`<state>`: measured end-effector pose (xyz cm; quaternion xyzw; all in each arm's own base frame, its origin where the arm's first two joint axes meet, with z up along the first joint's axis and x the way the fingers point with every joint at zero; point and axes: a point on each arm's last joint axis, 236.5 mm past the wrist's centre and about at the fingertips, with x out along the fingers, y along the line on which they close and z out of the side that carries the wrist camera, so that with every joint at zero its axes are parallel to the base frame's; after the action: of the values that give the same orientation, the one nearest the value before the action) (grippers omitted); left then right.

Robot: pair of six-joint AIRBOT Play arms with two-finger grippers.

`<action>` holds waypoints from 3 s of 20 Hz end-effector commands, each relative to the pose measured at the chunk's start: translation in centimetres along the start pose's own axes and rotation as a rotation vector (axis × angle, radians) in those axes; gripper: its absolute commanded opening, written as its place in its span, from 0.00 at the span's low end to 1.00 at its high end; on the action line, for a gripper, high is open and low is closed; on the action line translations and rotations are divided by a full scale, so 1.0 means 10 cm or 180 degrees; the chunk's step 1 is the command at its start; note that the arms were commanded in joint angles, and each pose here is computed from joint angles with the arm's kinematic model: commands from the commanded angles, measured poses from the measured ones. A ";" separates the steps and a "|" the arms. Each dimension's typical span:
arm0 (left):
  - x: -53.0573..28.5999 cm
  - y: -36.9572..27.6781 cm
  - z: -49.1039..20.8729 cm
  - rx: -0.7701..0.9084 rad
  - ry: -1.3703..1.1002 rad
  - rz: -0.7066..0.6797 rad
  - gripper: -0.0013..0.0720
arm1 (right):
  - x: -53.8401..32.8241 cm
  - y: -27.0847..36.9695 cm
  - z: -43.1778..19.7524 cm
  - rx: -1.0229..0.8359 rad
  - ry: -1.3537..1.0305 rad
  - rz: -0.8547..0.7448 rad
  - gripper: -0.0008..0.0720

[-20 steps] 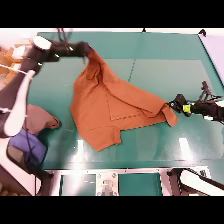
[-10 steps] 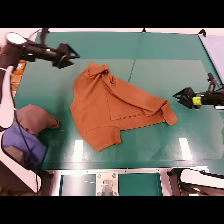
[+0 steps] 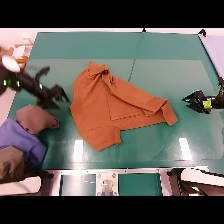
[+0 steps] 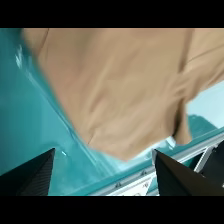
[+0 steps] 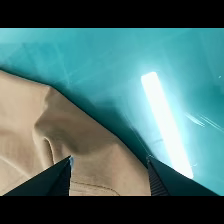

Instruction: Fold the shirts.

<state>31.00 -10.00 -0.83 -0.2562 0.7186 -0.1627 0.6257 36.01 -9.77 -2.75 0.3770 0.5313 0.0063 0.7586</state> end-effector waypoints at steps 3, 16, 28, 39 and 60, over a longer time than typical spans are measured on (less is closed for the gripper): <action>1.00 0.24 -0.63 -0.0593 -0.0157 -0.0513 0.92 | -0.01 0.05 0.04 0.0043 -0.0046 0.0069 0.74; 0.53 0.18 0.20 -0.0107 -0.1077 -0.0393 0.04 | -0.01 0.01 -0.09 0.0152 0.0113 0.0031 0.74; 0.43 0.37 0.35 0.0110 -0.1127 -0.0323 0.05 | 0.50 -0.23 -1.98 0.0916 0.1313 -0.0221 0.74; 0.22 0.07 0.25 0.0376 -0.0956 -0.0483 0.04 | 0.49 0.37 -1.82 0.0313 0.1189 0.0076 0.03; -4.55 -3.46 -1.98 0.3599 -0.4926 -0.0683 0.04 | -4.92 3.94 -0.91 -0.2231 -0.4157 0.1489 0.03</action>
<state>21.27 -13.61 59.02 -0.0111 -0.1120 -0.3192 0.9410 24.30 2.56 56.73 0.1653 -0.1223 0.1201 0.9712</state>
